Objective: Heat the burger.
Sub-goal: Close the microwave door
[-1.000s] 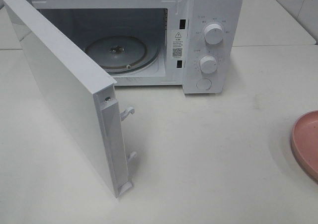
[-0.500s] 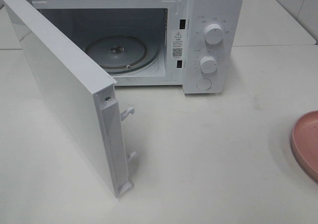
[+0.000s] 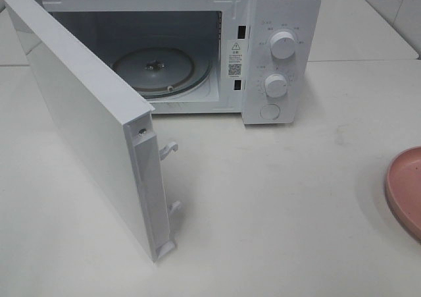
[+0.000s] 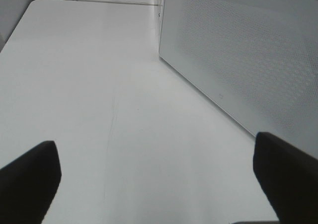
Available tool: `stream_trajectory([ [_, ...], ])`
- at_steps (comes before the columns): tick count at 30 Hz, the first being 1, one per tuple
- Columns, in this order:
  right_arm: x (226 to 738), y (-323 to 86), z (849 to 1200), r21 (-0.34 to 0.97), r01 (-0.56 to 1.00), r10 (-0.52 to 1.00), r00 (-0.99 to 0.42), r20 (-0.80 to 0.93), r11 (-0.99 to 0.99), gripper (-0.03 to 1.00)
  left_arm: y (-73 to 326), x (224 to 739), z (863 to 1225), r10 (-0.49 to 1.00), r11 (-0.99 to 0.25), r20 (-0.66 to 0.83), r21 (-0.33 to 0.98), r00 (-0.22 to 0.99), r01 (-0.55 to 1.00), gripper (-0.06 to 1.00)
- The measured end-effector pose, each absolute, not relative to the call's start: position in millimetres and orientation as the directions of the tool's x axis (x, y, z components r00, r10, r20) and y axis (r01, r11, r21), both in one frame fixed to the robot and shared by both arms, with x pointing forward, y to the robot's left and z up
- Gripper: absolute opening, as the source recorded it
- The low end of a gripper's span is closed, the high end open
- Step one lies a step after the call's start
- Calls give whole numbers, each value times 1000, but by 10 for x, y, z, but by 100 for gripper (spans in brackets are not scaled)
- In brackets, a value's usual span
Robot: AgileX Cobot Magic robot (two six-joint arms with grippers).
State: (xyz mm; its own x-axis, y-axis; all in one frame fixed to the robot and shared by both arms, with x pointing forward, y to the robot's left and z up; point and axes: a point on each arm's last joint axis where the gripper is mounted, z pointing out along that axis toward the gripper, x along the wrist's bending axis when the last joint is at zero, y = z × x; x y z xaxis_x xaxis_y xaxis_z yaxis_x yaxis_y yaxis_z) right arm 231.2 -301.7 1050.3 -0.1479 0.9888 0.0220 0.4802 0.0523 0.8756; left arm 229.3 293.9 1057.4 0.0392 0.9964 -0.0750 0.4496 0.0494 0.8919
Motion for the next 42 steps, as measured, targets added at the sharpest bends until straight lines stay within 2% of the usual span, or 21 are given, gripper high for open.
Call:
stream_trajectory([
  [21, 2312, -3017, 10503, 876, 480, 989, -148, 21, 53, 76, 2940, 2300, 10659, 996, 51, -75, 908, 40, 416, 99],
  [29, 2312, -3017, 10503, 876, 480, 989, -148, 21, 53, 76, 2949, 2553, 10781, 996, 60, -80, 906, 31, 419, 87],
  [31, 2312, -3017, 10503, 876, 480, 989, -148, 21, 53, 76, 2953, 2684, 10806, 996, 64, -83, 900, 26, 431, 70],
  [32, 2312, -3017, 10503, 876, 480, 989, -148, 21, 53, 76, 2953, 2684, 10806, 996, 64, -83, 900, 26, 431, 70],
  [33, 2312, -3017, 10503, 876, 480, 989, -148, 21, 53, 76, 2954, 2731, 10811, 996, 65, -85, 896, 24, 439, 67],
  [34, 2312, -3017, 10503, 876, 480, 989, -148, 21, 53, 76, 2956, 2830, 10814, 996, 68, -87, 886, 20, 458, 58],
  [36, 2313, -3017, 10500, 875, 481, 989, -148, 21, 53, 76, 2958, 2929, 10815, 996, 72, -91, 877, 17, 476, 54],
  [37, 2315, -3016, 10494, 874, 483, 989, -148, 21, 54, 76, 2959, 2985, 10812, 996, 73, -92, 871, 15, 486, 42],
  [38, 2315, -3016, 10494, 874, 483, 989, -148, 21, 54, 76, 2959, 2985, 10812, 996, 73, -92, 871, 15, 486, 42],
  [39, 2316, -3016, 10492, 874, 484, 989, -148, 21, 54, 76, 2962, 3089, 10800, 996, 76, -94, 859, 10, 506, 29],
  [40, 2316, -3016, 10492, 874, 484, 989, -148, 21, 54, 76, 2962, 3089, 10800, 996, 76, -94, 859, 10, 506, 29],
  [41, 2316, -3016, 10492, 874, 484, 989, -148, 21, 54, 76, 2963, 3135, 10795, 995, 78, -95, 855, 8, 513, 23],
  [42, 2317, -3016, 10489, 873, 484, 989, -148, 21, 54, 76, 2966, 3246, 10782, 995, 82, -98, 848, 4, 524, 9],
])
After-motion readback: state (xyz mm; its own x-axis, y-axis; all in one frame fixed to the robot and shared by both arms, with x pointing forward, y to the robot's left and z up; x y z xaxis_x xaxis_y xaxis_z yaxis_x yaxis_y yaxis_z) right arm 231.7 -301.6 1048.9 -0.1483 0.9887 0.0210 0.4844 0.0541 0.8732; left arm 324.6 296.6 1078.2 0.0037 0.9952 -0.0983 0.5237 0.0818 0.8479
